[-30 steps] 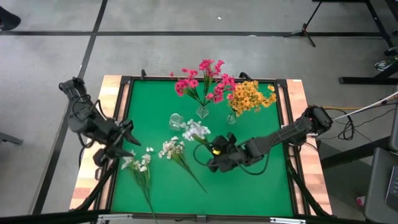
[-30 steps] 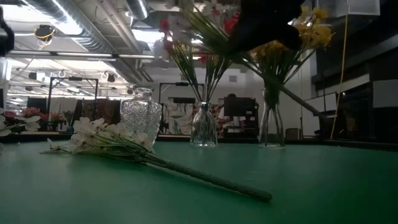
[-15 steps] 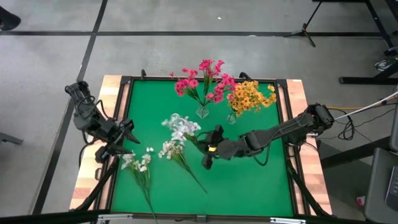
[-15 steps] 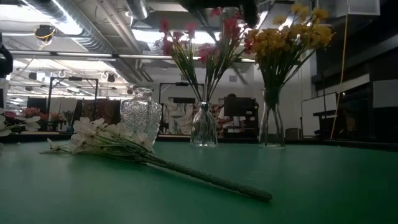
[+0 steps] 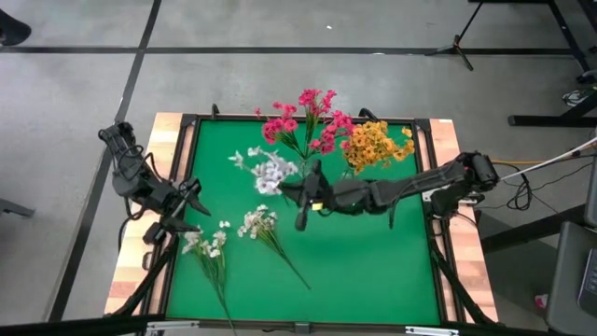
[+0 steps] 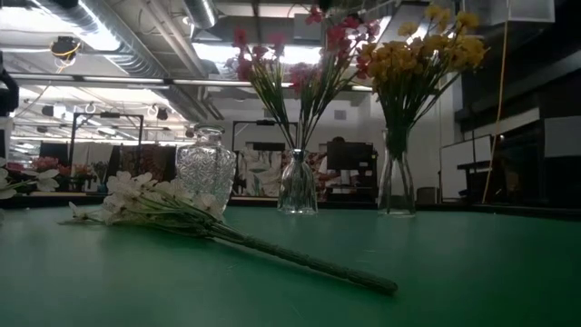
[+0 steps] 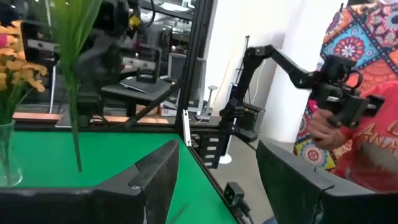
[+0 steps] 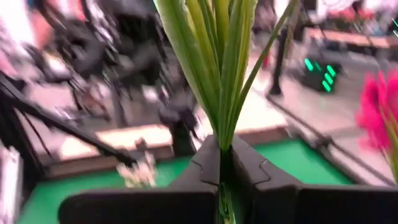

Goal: Sort flowers into vase by color
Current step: Put the right white flower into the left transparent vase

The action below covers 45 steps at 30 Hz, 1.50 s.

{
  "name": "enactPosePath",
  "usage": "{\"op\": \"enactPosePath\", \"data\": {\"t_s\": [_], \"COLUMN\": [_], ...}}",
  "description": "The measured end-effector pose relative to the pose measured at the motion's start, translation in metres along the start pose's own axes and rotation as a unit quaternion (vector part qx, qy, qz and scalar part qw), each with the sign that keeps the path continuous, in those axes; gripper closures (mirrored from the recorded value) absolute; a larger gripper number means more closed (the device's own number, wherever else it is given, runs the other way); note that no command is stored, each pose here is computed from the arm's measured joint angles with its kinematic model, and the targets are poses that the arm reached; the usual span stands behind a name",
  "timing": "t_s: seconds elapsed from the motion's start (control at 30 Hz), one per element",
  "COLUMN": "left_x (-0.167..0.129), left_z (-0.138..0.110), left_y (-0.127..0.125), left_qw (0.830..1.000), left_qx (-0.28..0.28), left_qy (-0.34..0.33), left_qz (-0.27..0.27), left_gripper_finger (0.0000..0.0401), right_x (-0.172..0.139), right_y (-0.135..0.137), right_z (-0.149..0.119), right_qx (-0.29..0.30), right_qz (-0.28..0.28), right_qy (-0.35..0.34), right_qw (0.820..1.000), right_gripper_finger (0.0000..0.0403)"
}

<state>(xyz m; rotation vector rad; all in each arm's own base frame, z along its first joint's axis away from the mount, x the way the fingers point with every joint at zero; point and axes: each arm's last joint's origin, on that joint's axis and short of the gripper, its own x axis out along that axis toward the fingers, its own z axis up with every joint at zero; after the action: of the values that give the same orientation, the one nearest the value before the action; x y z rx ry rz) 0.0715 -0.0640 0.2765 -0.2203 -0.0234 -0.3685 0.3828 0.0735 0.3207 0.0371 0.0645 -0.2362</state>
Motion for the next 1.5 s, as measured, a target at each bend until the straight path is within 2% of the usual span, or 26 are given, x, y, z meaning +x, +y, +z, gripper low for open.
{"op": "enactPosePath", "data": {"t_s": [0.1,0.33,0.43,0.57,0.77,1.13,1.33,1.5], "left_x": [-0.001,-0.001,-0.002,-0.002,0.0,0.004,0.004,0.004], "left_z": [0.0,0.004,0.006,0.005,-0.007,-0.041,-0.059,-0.06], "left_y": [0.0,-0.004,-0.007,-0.008,-0.007,-0.003,-0.001,0.0], "left_qw": [1.0,0.998,0.993,0.99,0.987,0.984,0.985,0.985], "left_qx": [-0.001,0.019,0.029,0.032,0.065,0.073,0.055,0.053], "left_qy": [0.001,-0.014,-0.018,-0.015,-0.033,-0.075,-0.085,-0.086], "left_qz": [-0.001,-0.066,-0.117,-0.137,-0.14,-0.141,-0.143,-0.143], "left_gripper_finger": [0.0187,0.0187,0.0187,0.0187,0.0187,0.0187,0.0187,0.0187], "right_x": [0.006,0.013,0.015,0.016,0.024,0.028,0.042,0.052], "right_y": [-0.01,-0.036,-0.044,-0.048,-0.046,-0.047,-0.063,-0.074], "right_z": [0.005,0.003,0.001,-0.003,-0.012,-0.015,-0.024,-0.037], "right_qx": [-0.002,0.003,0.004,0.001,0.001,-0.016,-0.023,-0.028], "right_qz": [0.028,0.055,0.057,0.062,0.078,0.091,0.086,0.073], "right_qy": [-0.05,-0.107,-0.117,-0.11,-0.121,-0.139,-0.174,-0.166], "right_qw": [0.998,0.993,0.991,0.992,0.99,0.986,0.981,0.983], "right_gripper_finger": [0.0395,0.0394,0.0394,0.0394,0.0394,0.0393,0.0393,0.0393]}}
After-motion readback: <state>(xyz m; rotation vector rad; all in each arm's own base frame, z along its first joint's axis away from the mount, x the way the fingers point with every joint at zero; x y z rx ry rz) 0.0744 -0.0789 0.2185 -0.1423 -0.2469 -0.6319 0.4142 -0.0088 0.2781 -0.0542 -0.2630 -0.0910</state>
